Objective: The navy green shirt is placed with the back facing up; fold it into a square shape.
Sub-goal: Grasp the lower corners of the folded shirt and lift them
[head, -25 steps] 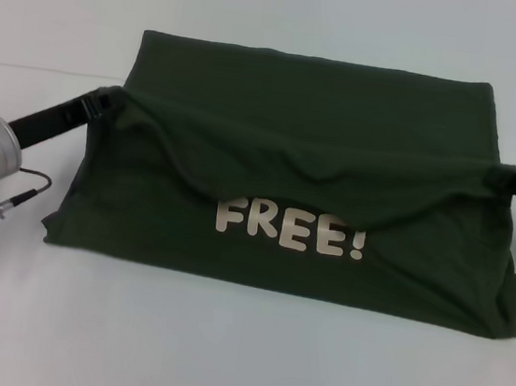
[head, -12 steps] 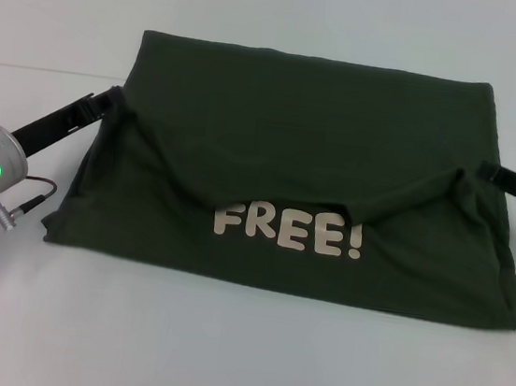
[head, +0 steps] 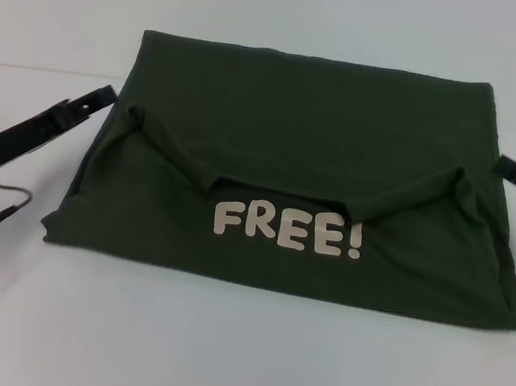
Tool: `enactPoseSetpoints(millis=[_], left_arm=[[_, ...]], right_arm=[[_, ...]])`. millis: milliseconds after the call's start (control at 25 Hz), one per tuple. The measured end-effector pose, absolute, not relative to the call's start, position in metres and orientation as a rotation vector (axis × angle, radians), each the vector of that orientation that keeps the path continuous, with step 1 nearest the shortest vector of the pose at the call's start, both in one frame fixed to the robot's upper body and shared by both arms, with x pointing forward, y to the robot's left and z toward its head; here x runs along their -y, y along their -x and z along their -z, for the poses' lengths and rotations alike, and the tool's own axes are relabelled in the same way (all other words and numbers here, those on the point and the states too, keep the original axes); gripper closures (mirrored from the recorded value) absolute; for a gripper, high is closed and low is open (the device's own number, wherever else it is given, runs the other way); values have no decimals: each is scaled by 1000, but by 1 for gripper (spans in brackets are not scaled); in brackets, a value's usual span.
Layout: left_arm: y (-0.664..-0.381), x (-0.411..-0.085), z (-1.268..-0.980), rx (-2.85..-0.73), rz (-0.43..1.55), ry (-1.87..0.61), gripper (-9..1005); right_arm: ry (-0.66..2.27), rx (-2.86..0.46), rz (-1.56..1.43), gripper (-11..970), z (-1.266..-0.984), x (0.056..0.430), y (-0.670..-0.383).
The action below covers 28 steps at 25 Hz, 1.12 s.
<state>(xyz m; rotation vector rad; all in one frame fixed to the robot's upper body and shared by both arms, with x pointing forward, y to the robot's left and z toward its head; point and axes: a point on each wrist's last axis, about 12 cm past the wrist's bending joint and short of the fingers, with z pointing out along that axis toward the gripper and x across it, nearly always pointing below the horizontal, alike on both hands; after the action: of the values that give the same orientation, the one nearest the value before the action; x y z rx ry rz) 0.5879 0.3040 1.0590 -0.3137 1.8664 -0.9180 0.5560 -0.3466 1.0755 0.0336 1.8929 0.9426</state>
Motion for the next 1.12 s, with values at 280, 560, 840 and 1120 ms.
enactPoseSetpoints(millis=[280,560,840,1120], left_arm=[[-566,-335,-1064,-2088,1115,286,281],[-563,-351,-1067,-2262,1046,286,279],[-569,-356,-1073,-2279,973,243,281],[-572,-351,-1066,-2316,895,203,280]], right_arm=[[273,-1835,-1020,36,-1072,343,-516],[676,-1772,-1063,38,-1057,313,-484],[807,-1755,-1091,37,-1042,293,-471],[811,-1758,-1092,38,-1041,293,-471]])
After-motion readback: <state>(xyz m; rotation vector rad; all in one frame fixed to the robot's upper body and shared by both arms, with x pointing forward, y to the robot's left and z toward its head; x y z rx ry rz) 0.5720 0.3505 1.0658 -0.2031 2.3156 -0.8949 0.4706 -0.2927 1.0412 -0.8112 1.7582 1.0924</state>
